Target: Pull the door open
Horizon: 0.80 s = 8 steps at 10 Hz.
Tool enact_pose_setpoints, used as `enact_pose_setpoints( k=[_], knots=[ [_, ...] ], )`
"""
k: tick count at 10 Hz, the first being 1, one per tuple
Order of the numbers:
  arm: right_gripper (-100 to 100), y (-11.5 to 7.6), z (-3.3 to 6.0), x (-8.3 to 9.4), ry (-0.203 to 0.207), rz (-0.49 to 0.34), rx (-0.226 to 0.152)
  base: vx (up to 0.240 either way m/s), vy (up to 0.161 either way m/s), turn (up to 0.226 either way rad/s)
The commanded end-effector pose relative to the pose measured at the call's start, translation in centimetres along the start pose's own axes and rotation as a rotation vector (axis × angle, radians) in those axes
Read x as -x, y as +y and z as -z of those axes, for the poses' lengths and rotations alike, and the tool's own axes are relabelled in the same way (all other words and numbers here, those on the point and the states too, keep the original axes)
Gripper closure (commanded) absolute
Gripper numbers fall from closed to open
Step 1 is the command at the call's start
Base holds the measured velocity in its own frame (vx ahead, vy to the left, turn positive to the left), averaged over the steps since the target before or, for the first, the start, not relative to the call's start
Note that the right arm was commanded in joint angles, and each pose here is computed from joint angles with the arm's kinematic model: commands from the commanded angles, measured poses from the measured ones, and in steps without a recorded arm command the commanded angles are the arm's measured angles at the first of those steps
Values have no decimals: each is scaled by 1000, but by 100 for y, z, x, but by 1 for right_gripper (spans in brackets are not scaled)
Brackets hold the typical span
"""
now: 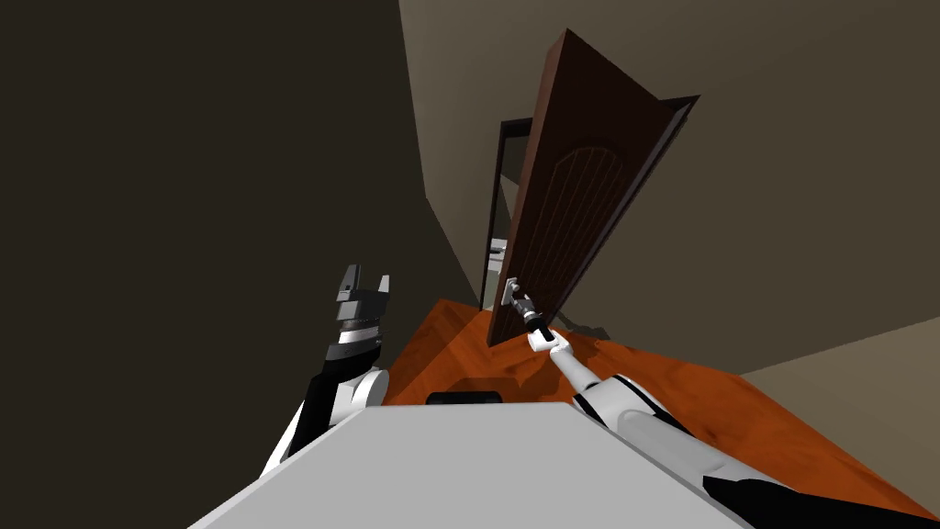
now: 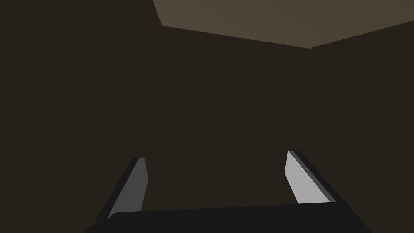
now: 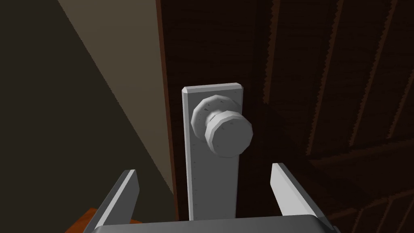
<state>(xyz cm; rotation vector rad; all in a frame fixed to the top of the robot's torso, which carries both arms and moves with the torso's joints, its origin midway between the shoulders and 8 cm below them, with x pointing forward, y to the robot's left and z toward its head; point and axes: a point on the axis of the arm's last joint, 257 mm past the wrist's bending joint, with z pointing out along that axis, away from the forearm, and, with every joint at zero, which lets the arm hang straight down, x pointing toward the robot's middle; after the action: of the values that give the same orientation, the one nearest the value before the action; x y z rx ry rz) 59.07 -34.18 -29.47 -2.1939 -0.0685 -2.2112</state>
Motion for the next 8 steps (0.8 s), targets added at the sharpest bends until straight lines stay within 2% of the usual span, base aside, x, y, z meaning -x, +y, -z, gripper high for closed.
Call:
enact_pose_setpoints(
  k=[1,8],
  knots=[
    [-100,-104,-13,-8,1,-3,-31,-80,-194,108],
    [-100,-492,2,1,-4,-11,-141,-80,-166,88]
  ],
)
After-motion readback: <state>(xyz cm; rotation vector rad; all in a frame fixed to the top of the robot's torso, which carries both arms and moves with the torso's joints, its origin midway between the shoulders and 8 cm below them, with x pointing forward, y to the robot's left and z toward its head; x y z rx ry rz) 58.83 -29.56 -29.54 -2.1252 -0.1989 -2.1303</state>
